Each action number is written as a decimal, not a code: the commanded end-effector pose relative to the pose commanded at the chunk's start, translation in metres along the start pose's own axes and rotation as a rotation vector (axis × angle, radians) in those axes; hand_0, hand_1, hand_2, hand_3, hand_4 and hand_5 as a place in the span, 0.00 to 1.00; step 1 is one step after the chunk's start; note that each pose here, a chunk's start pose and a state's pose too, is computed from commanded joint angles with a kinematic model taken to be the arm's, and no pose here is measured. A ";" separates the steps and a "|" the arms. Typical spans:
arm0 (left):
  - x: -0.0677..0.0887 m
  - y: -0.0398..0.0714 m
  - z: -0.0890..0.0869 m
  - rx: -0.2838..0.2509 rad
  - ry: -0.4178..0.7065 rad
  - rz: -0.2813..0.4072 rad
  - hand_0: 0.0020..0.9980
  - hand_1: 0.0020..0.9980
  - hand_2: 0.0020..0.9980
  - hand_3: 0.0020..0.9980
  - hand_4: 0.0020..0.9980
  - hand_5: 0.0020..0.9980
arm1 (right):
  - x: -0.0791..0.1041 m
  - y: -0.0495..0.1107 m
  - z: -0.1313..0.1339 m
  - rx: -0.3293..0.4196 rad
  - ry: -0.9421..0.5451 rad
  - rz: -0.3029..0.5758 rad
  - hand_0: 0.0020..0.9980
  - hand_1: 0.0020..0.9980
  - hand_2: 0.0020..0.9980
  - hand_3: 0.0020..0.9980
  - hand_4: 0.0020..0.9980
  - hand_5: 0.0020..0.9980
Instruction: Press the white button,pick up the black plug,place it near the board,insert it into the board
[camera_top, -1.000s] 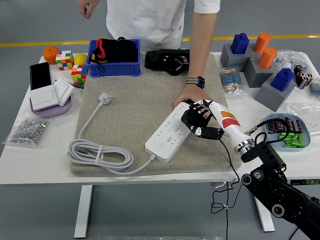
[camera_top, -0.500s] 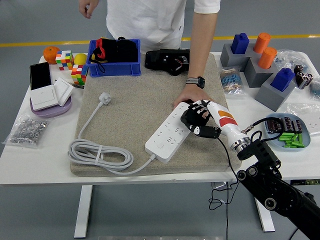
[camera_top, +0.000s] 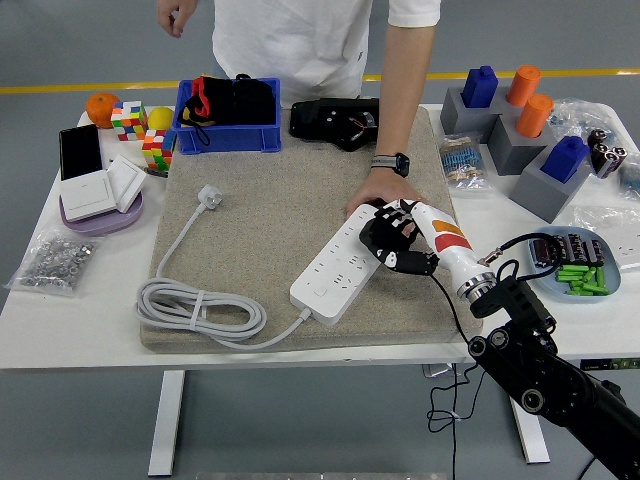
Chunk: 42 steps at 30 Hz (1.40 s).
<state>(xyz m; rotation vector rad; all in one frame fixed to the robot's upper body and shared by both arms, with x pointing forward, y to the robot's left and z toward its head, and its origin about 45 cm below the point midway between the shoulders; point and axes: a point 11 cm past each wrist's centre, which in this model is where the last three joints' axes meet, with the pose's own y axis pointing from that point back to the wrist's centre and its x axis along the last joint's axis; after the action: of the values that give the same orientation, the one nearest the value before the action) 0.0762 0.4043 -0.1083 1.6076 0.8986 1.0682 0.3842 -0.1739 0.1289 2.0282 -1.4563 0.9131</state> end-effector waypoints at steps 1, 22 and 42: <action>-0.002 0.000 0.000 0.000 0.000 -0.004 0.70 0.67 0.65 0.65 0.56 0.19 | 0.000 0.000 0.001 -0.002 0.002 0.000 0.34 0.24 0.34 0.42 0.73 0.00; -0.001 0.000 0.001 -0.004 0.006 -0.003 0.70 0.67 0.65 0.65 0.56 0.19 | -0.007 0.003 0.004 -0.011 0.003 -0.031 0.34 0.24 0.34 0.42 0.73 0.00; -0.002 0.000 0.003 -0.009 0.010 -0.005 0.70 0.67 0.65 0.65 0.56 0.19 | -0.004 0.002 -0.001 0.009 0.002 -0.027 0.34 0.24 0.33 0.42 0.73 0.00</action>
<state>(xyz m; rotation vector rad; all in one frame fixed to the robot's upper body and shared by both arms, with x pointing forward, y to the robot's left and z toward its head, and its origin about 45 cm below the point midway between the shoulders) 0.0784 0.4015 -0.1089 1.5936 0.9026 1.0760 0.3812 -0.1711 0.1270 2.0474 -1.4230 0.9120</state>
